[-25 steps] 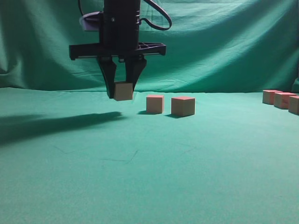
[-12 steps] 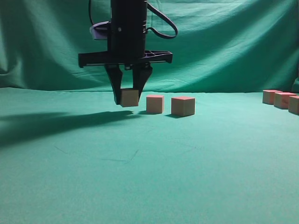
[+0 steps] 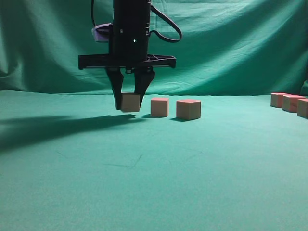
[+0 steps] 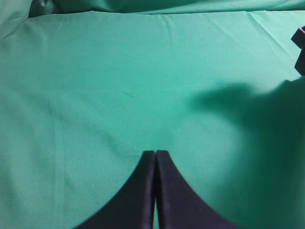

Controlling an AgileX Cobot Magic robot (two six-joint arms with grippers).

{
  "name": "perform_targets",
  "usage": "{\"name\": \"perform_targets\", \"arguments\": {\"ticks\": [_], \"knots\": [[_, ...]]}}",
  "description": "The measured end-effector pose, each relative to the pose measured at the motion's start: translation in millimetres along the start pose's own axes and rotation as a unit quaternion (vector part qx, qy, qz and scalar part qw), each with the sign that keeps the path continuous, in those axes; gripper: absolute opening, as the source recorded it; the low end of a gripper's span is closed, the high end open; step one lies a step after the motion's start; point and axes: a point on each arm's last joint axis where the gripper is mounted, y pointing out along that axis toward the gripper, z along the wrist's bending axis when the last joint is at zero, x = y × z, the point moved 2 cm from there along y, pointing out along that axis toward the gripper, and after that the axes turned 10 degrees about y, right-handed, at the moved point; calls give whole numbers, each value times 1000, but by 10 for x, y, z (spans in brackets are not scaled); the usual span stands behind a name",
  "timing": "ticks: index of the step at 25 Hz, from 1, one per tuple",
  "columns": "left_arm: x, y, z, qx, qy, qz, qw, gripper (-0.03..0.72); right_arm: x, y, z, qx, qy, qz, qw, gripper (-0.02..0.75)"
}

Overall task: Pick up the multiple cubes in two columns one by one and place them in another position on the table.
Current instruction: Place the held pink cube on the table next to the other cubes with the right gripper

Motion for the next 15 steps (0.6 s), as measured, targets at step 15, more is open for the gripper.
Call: {"name": "perform_targets", "arguments": {"ticks": [15], "knots": [[0, 0, 0, 0, 0, 0, 1000, 0, -20, 81, 1, -3, -1, 6, 1000, 275]]}}
